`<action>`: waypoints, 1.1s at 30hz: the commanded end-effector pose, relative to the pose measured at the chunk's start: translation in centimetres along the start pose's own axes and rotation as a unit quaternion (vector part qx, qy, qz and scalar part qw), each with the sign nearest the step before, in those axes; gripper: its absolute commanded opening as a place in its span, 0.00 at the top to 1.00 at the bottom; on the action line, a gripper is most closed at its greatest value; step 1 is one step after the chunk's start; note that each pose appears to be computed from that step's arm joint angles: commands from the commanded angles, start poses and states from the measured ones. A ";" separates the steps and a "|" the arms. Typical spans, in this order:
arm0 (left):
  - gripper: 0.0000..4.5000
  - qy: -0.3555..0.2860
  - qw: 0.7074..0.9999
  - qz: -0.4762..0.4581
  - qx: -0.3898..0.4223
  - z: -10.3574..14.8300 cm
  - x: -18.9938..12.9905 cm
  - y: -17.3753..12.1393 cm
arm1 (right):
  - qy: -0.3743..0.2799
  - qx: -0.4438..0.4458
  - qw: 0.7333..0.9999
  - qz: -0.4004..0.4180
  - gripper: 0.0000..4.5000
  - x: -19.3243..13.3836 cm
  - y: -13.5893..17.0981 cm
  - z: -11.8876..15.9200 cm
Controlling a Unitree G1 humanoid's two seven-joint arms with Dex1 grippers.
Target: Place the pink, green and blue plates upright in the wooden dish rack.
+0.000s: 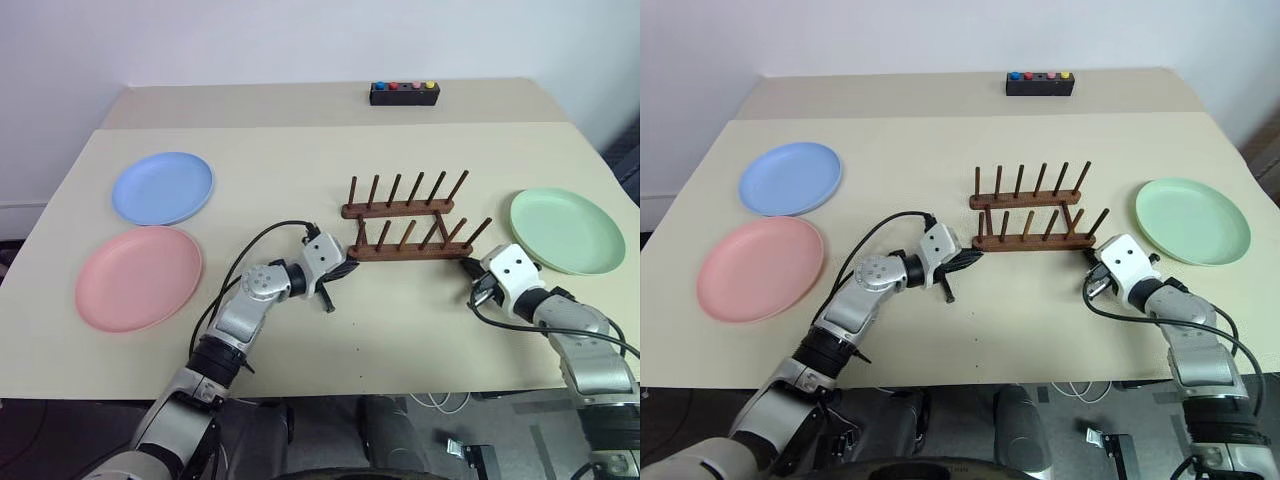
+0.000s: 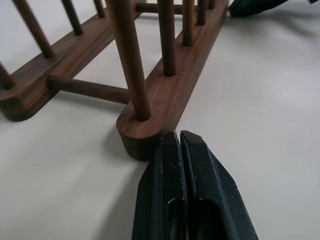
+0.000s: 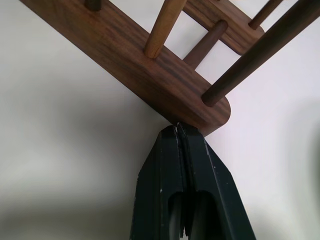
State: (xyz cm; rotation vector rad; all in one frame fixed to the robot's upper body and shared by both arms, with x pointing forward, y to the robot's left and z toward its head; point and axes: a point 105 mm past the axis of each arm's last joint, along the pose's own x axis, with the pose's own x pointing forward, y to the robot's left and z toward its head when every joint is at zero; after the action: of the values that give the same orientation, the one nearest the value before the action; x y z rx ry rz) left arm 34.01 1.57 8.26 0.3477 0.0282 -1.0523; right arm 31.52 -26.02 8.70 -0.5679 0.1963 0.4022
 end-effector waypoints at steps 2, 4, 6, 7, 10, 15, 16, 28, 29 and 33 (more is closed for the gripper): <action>0.99 -0.006 0.999 0.036 0.011 0.4 -0.2 1.7 | -0.015 -0.007 1.000 -0.003 1.00 0.6 0.0 0.7; 0.99 -0.005 0.999 0.050 0.014 0.4 -0.3 2.4 | -0.020 -0.010 1.000 -0.003 1.00 0.7 0.1 0.9; 0.99 -0.003 0.998 0.061 0.017 0.2 -0.4 2.8 | -0.022 -0.010 1.000 -0.003 1.00 0.8 0.2 1.0; 0.99 -0.002 0.998 0.064 0.016 0.2 -0.4 3.0 | -0.023 -0.010 1.000 -0.004 1.00 0.8 0.2 1.0; 0.99 -0.002 0.998 0.065 0.015 0.1 -0.4 3.1 | -0.025 -0.010 1.000 -0.004 1.00 0.9 0.2 1.0; 0.99 -0.018 0.999 0.042 0.009 0.6 -0.3 2.2 | -0.028 -0.012 1.000 -0.001 1.00 0.6 0.3 1.1; 0.99 -0.023 0.999 0.037 0.007 0.8 -0.4 2.0 | -0.029 -0.014 0.999 0.001 1.00 0.5 0.4 1.1; 0.87 -0.032 0.999 0.016 -0.020 1.7 -2.9 1.8 | -0.066 0.011 0.995 0.075 0.89 -2.7 1.5 3.4; 0.81 -0.034 0.999 0.016 -0.025 1.8 -3.2 1.9 | -0.077 0.020 0.994 0.081 0.82 -2.8 1.6 4.1; 0.36 -0.070 0.996 0.030 -0.051 4.0 -5.6 3.0 | -0.117 0.022 0.982 0.146 0.38 -3.0 4.0 6.9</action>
State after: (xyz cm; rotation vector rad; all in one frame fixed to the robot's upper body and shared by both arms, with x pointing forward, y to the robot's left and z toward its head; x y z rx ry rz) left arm 33.34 5.55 11.38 0.2082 0.0210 -1.0236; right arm 28.00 -21.30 12.01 -0.4337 0.1073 0.6883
